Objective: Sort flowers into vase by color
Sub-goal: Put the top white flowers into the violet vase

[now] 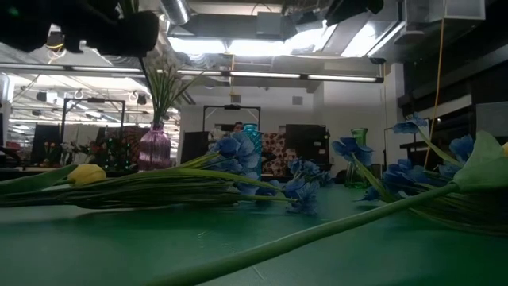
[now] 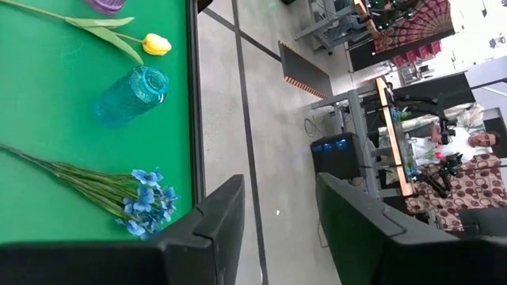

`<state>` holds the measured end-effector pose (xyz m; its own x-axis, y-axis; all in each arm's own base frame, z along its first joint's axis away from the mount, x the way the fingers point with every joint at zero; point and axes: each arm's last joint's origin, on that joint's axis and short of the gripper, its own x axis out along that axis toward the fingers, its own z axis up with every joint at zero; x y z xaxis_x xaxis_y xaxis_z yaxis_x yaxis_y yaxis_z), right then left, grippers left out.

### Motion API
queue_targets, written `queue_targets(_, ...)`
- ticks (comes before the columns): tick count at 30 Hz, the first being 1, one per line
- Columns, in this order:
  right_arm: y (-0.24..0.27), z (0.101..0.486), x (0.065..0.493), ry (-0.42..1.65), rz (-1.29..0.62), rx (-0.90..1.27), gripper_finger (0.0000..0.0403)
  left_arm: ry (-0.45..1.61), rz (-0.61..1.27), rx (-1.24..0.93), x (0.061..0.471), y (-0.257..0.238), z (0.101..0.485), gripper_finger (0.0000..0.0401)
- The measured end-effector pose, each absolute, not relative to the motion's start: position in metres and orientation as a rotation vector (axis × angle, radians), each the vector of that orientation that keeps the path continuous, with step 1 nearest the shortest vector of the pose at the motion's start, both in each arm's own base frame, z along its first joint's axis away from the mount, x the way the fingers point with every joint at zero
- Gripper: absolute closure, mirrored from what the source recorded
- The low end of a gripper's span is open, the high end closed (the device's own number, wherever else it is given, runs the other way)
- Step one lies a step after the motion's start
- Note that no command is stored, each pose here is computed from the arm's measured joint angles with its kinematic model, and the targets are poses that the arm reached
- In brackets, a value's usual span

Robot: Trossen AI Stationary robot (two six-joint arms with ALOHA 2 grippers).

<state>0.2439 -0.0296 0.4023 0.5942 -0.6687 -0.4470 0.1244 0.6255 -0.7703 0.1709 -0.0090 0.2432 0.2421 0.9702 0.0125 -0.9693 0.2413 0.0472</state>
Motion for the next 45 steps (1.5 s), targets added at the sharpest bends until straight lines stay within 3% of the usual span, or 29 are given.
queue_targets(7, -0.03, 0.402, 0.244, 0.81, -0.516, -0.764, 0.0247, 0.022, 1.319, 0.027, 0.176, -0.016, 0.266, 0.04)
queue_targets(23, -0.03, 0.402, 0.244, 0.81, -0.516, -0.765, 0.0247, -0.019, 1.188, -0.029, 0.173, -0.039, 0.271, 0.04)
queue_targets(34, -0.03, 0.402, 0.244, 0.81, -0.516, -0.765, 0.0247, -0.005, 1.006, -0.009, 0.147, -0.059, 0.328, 0.04)
queue_targets(45, -0.03, 0.402, 0.244, 0.811, -0.517, -0.764, 0.0247, -0.213, 0.568, -0.128, 0.097, -0.073, 0.352, 0.04)
